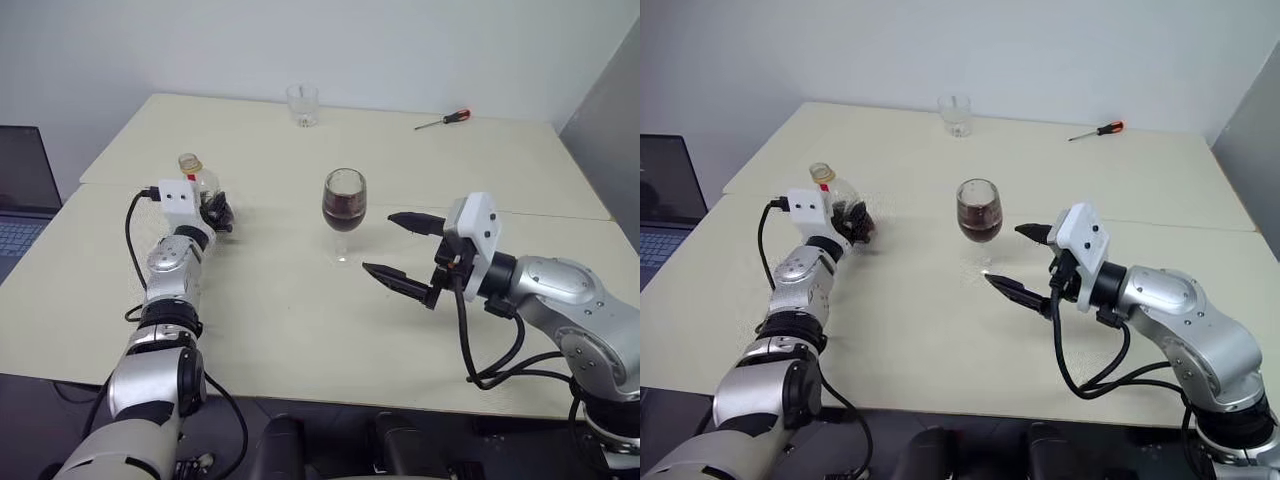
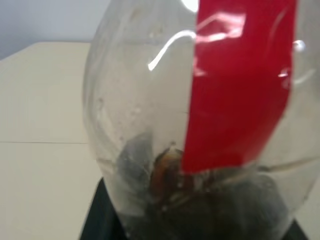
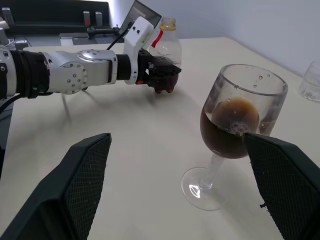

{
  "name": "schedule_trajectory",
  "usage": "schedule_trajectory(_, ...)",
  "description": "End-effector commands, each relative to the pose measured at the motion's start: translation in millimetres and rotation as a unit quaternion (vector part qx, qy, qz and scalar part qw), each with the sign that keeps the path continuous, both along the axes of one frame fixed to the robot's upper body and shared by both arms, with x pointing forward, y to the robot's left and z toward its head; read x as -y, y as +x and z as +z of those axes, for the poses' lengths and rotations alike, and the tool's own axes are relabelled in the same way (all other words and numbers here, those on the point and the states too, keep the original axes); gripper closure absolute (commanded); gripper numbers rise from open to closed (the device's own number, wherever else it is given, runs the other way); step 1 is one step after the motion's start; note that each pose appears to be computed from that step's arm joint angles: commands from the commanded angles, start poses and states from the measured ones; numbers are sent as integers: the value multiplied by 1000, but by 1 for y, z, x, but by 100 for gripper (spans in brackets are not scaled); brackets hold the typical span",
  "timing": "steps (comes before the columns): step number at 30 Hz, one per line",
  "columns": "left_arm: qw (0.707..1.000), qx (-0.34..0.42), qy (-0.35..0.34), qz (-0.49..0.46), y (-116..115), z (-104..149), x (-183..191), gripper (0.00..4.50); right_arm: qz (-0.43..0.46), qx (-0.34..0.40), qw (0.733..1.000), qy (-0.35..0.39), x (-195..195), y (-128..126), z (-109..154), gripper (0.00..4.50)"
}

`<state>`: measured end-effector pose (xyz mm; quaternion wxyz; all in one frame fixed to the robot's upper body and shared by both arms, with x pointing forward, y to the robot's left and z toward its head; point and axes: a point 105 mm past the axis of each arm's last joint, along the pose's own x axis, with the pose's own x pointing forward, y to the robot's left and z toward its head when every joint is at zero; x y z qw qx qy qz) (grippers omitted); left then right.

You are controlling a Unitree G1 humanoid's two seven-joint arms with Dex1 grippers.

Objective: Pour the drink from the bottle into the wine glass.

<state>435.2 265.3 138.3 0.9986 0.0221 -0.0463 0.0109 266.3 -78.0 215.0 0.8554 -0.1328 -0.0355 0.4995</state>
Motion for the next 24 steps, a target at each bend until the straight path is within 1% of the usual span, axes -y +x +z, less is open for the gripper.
schedule_trajectory(1, 1000, 27, -2, 5, -2, 10, 4, 134, 23, 21, 1000, 2, -4, -5, 8, 0)
schedule_trajectory(5, 1000, 20, -4, 13, -8, 5, 3, 13, 36, 20, 999, -1, -5, -4, 9, 0)
schedule_trajectory(6, 1000, 21, -4, 13, -10, 6, 3, 4, 39, 20, 999, -1, -6, -4, 10, 0)
schedule_trajectory(9, 999, 31, 4, 7, -18, 18, 1, 4, 49, 22, 999, -4, -8, -3, 12, 0)
schedule_trajectory(12, 998, 47, 22, -23, -34, 40, 10, 4, 55, 21, 998, -8, -7, -1, 14, 0)
schedule_trajectory(14, 998, 49, 27, -31, -45, 50, 15, 4, 57, 17, 998, -10, -4, 0, 15, 0)
schedule_trajectory(17, 998, 39, 54, -13, -64, 58, 11, 4, 55, 13, 998, -15, 4, 3, 15, 0)
schedule_trajectory(21, 997, 37, 71, 24, -86, 68, 0, 4, 39, 10, 999, -21, 17, 15, 20, 0)
schedule_trajectory(24, 995, 37, 77, 45, -96, 73, -8, 4, 37, 7, 999, -14, 22, 19, 25, 0)
